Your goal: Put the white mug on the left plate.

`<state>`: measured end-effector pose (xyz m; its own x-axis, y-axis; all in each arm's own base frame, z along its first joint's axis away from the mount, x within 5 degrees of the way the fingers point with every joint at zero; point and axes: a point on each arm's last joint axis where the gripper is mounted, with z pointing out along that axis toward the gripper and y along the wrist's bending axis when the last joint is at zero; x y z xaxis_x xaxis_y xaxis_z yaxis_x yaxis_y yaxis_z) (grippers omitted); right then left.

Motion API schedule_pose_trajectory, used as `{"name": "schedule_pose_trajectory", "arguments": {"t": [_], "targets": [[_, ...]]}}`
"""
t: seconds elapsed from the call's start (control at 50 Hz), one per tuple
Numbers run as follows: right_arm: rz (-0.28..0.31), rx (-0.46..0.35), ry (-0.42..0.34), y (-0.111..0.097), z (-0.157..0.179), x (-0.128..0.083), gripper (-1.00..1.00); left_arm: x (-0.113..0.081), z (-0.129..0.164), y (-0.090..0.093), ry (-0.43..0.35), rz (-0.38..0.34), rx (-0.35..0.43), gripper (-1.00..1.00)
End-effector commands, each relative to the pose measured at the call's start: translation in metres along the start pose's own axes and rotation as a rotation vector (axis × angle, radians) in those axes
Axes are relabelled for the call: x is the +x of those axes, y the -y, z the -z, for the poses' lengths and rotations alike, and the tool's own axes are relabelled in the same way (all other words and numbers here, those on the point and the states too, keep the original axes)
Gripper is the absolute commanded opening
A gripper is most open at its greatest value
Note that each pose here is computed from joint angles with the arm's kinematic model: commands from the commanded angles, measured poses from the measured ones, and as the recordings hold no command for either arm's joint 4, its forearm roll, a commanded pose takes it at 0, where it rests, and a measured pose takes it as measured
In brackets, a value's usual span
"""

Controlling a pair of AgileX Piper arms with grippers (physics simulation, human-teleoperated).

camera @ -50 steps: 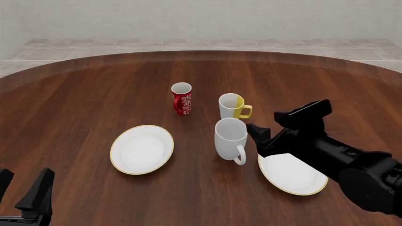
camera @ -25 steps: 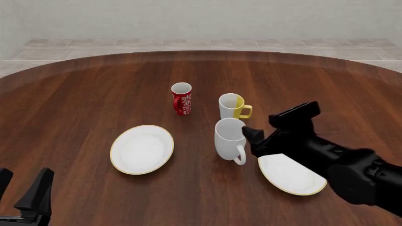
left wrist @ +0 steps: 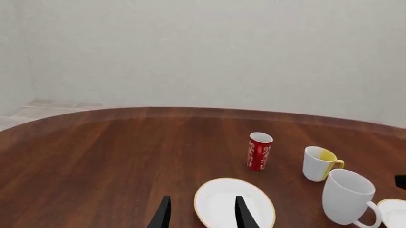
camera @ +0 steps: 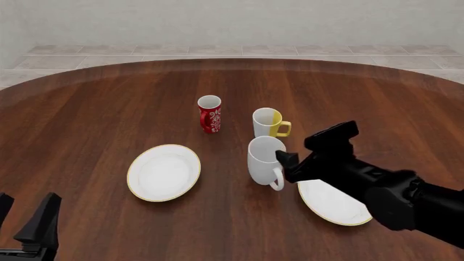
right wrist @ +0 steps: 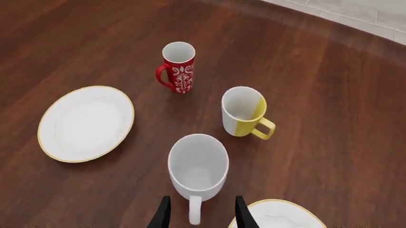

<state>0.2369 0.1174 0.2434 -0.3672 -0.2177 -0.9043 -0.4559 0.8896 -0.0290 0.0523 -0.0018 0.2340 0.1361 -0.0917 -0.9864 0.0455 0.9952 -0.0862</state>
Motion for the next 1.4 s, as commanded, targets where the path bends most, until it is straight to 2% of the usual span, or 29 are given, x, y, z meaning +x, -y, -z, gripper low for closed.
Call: {"name": "schedule_pose_trajectory", "arguments": {"t": [0.02, 0.7, 1.4], "targets": [[-0.006, -0.001, -0.016, 0.000, -0.007, 0.003, 1.00, -0.001, 0.000, 0.000, 0.004, 0.004, 0.002, 1.00], [-0.029, 0.004, -0.080, 0.001, -0.035, 0.025, 1.00, -0.001, 0.000, 0.001, 0.004, 0.000, 0.010, 1.00], [-0.046, -0.016, -0.106, -0.006, -0.048, 0.035, 1.00, -0.002, 0.000, 0.001, 0.007, 0.006, 0.012, 1.00]]}}
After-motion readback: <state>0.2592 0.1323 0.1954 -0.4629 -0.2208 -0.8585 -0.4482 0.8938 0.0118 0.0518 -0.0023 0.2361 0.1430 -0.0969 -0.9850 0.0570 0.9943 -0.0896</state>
